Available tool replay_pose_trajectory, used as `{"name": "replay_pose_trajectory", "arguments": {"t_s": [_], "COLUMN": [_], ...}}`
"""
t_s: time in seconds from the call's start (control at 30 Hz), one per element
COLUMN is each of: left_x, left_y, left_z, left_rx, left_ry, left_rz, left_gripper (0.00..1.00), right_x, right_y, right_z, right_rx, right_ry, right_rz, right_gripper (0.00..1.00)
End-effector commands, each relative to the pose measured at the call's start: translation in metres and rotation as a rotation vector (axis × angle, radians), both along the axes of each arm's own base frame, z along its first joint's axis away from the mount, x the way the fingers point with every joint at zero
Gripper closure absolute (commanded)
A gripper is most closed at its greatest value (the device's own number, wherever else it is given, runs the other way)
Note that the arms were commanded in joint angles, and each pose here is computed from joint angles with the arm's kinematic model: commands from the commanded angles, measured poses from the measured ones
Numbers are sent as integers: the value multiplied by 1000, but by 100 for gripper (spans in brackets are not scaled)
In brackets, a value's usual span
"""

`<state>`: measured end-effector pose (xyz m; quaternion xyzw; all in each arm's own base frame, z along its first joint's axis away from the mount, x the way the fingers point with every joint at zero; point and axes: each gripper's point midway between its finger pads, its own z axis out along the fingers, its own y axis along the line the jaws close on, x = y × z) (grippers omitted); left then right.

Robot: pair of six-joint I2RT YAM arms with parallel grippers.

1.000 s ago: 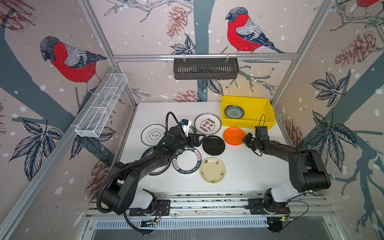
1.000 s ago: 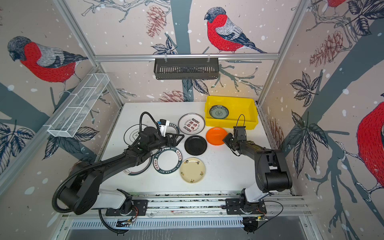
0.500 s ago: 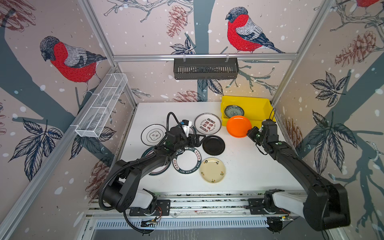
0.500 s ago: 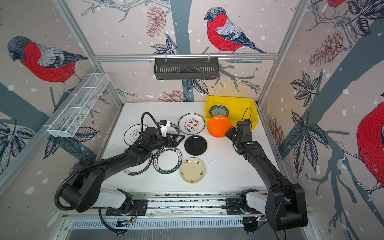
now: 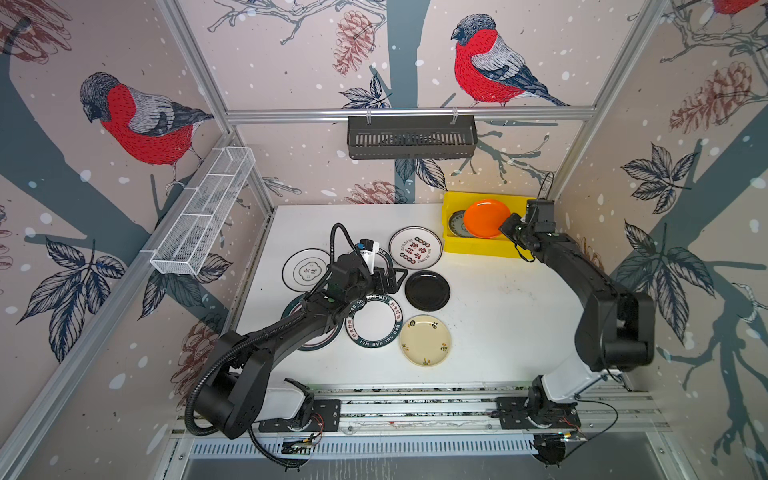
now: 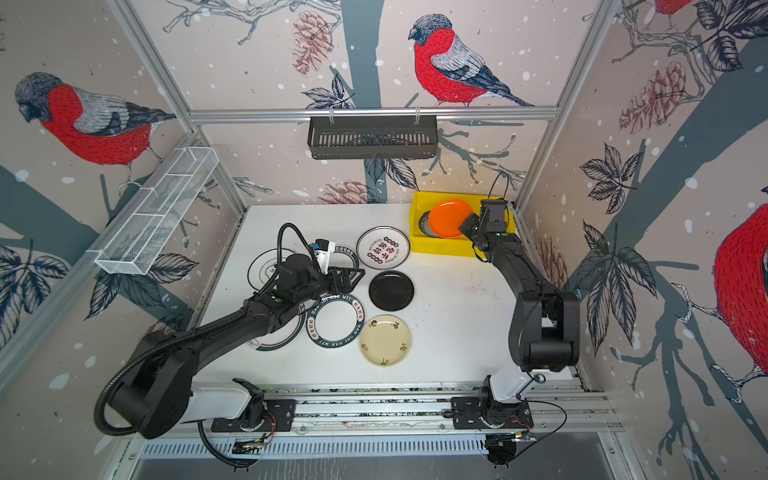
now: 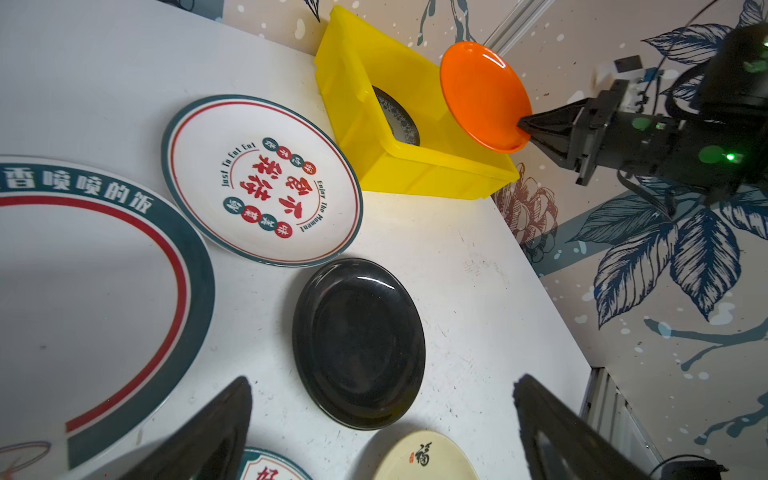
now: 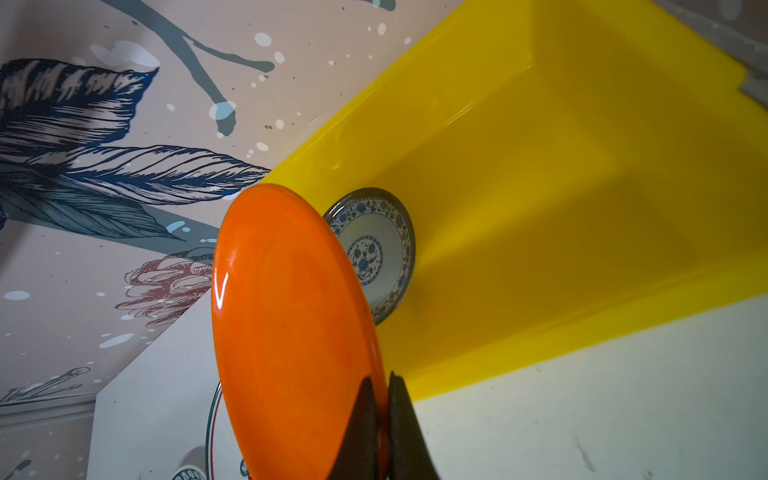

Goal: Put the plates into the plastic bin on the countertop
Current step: 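Carry the orange plate into the yellow bin and lower it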

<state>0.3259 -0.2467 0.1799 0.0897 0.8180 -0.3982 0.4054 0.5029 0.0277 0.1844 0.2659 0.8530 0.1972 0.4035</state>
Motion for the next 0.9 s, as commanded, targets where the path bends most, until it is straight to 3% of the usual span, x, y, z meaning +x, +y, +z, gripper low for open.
{"name": "replay_pose_trajectory", "arguments": {"t_s": [0.0, 0.17, 0.57, 0.8, 0.87], "left_x": [4, 2, 6, 6, 6], "left_y": [10, 13, 11, 11, 11], "left_z": [5, 11, 17, 18, 19], "left_rx": [37, 46, 36, 31, 30], "left_ry": [-27, -35, -42, -47, -47], "left_rz": [49, 60, 59, 63, 61], "left_gripper": [3, 3, 3, 3, 3], "right_x": [28, 61, 94, 107, 109], "right_y": [1, 1, 6, 13, 14], "right_z": [-18, -45, -83, -95, -97], "right_rx": [21, -2, -47, -55, -61], "right_ry": [8, 39, 89, 131, 139], "right_rz": [44, 59, 60, 88, 91], "right_gripper": [96, 97, 97, 92, 86]}}
